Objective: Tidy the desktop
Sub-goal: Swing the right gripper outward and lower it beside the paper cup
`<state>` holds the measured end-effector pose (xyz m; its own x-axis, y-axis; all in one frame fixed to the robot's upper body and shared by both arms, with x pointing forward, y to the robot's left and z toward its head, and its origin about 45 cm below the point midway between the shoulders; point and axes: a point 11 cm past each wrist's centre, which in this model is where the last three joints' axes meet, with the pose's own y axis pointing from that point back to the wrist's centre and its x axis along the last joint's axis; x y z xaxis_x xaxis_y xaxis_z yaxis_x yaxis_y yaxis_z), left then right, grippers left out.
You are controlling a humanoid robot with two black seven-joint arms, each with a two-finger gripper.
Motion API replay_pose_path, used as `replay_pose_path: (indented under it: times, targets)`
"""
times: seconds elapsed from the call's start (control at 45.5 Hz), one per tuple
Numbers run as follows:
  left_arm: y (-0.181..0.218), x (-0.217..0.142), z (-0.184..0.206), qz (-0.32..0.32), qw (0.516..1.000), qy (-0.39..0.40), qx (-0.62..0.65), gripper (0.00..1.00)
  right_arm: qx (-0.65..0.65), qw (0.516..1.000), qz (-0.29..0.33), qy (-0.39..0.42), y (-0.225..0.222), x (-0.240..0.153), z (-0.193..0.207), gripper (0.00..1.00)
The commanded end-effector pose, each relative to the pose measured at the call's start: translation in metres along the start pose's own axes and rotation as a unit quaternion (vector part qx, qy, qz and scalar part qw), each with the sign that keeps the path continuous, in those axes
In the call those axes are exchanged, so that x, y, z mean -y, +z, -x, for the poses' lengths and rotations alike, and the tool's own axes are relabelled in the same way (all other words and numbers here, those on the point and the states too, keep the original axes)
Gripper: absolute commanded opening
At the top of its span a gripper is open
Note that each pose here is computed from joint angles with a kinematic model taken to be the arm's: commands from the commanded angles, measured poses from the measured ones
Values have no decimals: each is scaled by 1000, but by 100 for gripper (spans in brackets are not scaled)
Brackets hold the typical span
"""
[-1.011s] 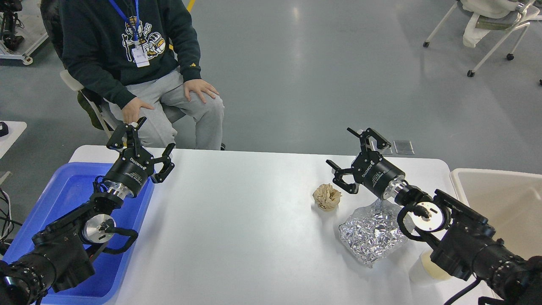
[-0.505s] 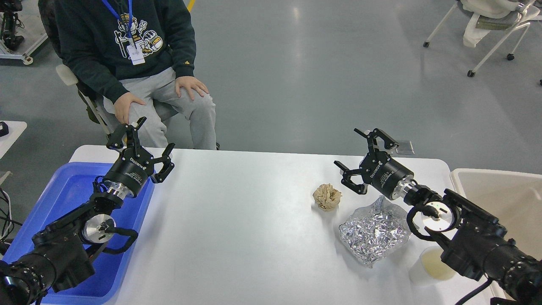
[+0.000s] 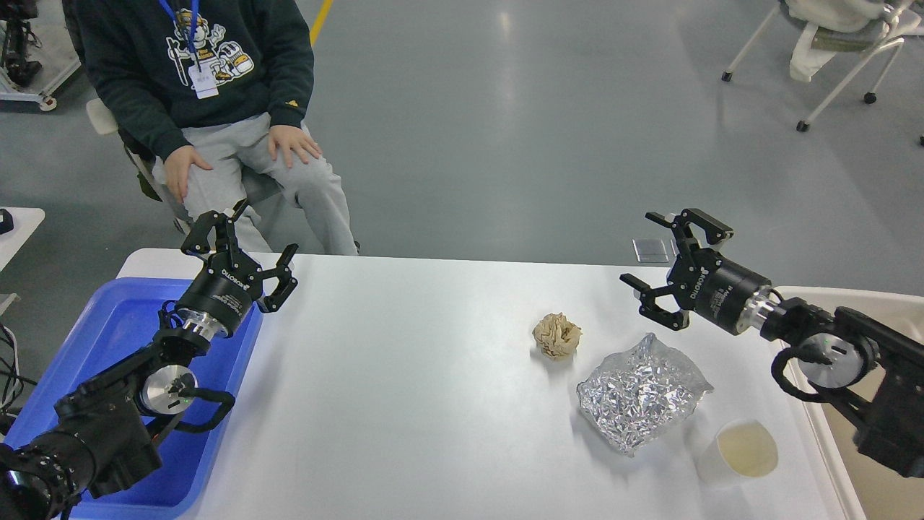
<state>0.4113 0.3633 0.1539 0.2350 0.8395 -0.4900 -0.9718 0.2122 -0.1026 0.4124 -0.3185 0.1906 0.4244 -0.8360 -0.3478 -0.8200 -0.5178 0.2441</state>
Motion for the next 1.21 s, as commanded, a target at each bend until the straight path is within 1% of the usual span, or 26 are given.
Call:
replay_pose_path:
  times: [0.0, 0.242, 0.418, 0.549, 0.681, 0.791, 0.923, 1.187]
  targets:
    - [0, 0, 0, 0, 1000, 0, 0, 100, -104, 994, 40, -5, -25, -44, 10, 100]
    - [0, 0, 0, 0, 1000, 0, 0, 100, -194, 976, 96, 4, -30, -93, 7, 100]
    - [0, 0, 0, -1, 1000, 0, 0, 100, -296, 944, 147, 14, -36, -131, -3, 100]
    - [0, 0, 0, -1, 1000, 0, 0, 100, -338, 923, 182, 33, -39, -157, -18, 100]
    - [0, 0, 0, -2, 1000, 0, 0, 100, -389, 893, 223, 30, -34, -177, -22, 100]
    - [0, 0, 0, -2, 1000, -1, 0, 100, -450, 854, 260, 19, -23, -187, -26, 100]
    - [0, 0, 0, -2, 1000, 0, 0, 100, -484, 827, 285, 12, -4, -191, -30, 100]
    - [-1, 0, 0, -2, 1000, -1, 0, 100, -489, 819, 301, 2, 28, -181, -28, 100]
